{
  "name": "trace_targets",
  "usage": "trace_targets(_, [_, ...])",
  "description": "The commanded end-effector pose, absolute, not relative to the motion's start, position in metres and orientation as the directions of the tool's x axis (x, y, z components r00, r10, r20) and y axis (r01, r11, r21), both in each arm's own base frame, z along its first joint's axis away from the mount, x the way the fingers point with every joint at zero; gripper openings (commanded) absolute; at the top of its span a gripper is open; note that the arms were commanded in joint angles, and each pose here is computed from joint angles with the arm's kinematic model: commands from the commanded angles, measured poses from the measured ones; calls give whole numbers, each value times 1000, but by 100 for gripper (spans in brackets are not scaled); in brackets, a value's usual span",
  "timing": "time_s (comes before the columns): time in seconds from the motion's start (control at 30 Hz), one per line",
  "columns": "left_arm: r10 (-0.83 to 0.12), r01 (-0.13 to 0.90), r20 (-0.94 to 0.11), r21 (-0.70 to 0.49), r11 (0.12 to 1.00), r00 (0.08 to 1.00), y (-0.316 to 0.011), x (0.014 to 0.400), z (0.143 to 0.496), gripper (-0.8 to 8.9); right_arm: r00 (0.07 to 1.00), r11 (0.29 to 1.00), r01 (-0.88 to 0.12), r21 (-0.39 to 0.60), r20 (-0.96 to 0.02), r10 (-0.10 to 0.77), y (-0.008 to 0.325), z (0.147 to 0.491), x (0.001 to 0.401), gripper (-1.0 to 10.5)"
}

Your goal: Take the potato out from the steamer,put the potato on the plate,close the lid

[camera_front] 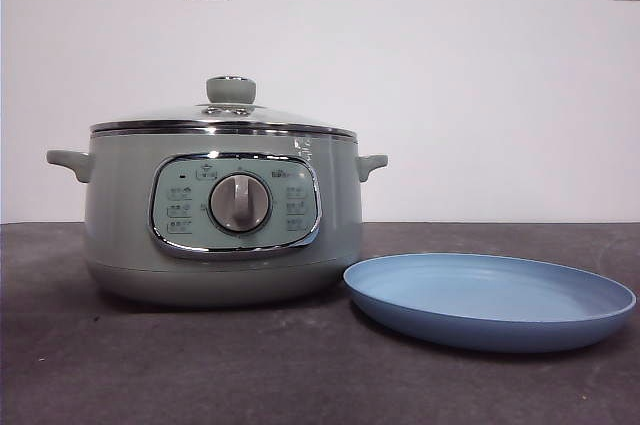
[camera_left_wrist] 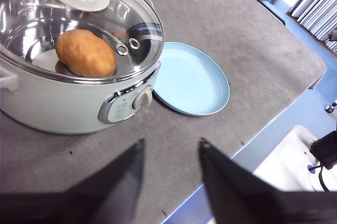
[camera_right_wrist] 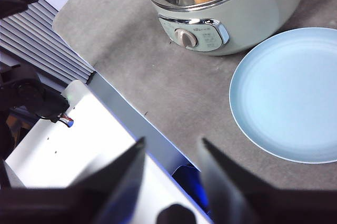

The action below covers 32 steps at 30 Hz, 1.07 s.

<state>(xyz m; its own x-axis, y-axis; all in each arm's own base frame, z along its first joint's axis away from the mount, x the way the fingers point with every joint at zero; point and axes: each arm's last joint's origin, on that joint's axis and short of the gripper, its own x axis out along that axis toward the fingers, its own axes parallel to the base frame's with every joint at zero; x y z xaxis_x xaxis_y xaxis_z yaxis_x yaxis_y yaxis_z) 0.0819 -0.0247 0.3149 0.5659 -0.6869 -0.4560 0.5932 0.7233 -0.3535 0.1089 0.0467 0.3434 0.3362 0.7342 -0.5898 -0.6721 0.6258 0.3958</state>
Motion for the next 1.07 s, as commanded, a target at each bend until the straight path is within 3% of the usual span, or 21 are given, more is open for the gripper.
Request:
trace_targets(0.03, [-692, 609, -445, -337, 718, 569, -25, 82, 316, 658, 338, 628, -665, 404, -587, 736, 47, 344, 109, 661])
trace_targets(0.43, [-673, 582, -397, -340, 739, 623, -26, 109, 328, 658, 338, 629, -662, 406, -587, 735, 47, 344, 109, 661])
trace_targets(0.7, [-646, 589, -439, -278, 759, 625, -36, 159, 348, 657, 339, 629, -663, 406, -587, 735, 47, 344, 109, 661])
trace_targets(1.07, [-567, 593, -514, -133, 794, 644, -80, 241, 362, 657, 340, 631, -662, 405, -588, 734, 47, 344, 109, 661])
